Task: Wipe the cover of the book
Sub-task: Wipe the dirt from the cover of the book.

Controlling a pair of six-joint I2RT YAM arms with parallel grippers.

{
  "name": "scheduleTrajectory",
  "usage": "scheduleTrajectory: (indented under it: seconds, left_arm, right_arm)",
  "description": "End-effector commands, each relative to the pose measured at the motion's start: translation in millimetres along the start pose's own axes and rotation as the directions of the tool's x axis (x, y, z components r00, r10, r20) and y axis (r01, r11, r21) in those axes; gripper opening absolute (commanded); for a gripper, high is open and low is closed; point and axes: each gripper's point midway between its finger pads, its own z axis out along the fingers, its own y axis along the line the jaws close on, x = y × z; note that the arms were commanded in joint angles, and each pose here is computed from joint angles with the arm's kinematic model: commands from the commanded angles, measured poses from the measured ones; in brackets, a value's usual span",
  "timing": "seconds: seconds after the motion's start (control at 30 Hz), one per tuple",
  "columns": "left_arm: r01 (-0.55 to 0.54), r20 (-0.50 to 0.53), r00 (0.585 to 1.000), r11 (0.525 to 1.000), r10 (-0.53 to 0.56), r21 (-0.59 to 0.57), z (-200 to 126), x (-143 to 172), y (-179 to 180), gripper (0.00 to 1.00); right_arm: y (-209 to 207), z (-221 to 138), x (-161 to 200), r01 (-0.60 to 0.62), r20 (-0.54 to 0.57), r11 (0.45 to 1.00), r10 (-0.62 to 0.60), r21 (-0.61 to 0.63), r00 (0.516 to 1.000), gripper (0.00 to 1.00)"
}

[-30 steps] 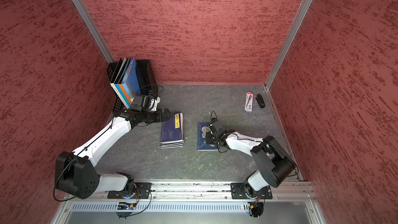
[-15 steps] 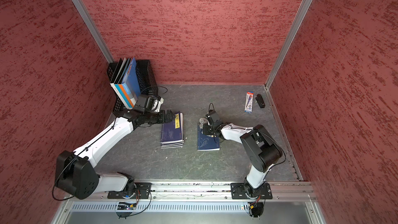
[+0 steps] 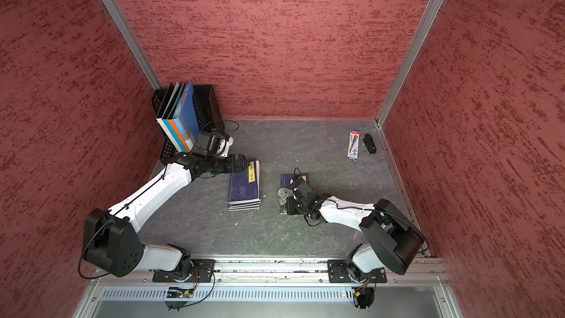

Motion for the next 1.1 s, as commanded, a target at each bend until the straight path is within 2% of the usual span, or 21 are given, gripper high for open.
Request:
scheduleTrajectory:
  seconds: [0.0,0.3,0.5,0.87,1.07]
  left_arm:
    - [-0.018,0.014,1.0,1.0,0.018,-0.001,-4,-6,-2,1.0]
    - [-0.019,0.023,1.0,1.0,0.019,-0.003,-8,-7,-3,1.0]
    - [-0.019,0.025,1.0,1.0,0.019,-0.003,-11,-6,-3,1.0]
    - [-0.015,0.036,0.999,1.0,0.016,-0.009,-20,1,0,1.0]
    - [-0.015,0.039,0.999,1.0,0.015,-0.009,-21,2,0,1.0]
  right_arm:
    - [-28,3,50,-0.036,-0.176,0.995,0.052,0.092,0.983,0.22]
    - [-25,4,37,-0.01,-0.131,0.995,0.023,0.097,0.991,0.23]
    - [-18,26,0,0.015,-0.074,0.996,-0.008,0.093,0.997,0.23]
    - [-42,53,-88,-0.034,0.029,0.993,0.031,0.112,0.999,0.22]
    - [-35,61,-111,0.015,0.027,0.994,-0.018,0.107,0.999,0.22]
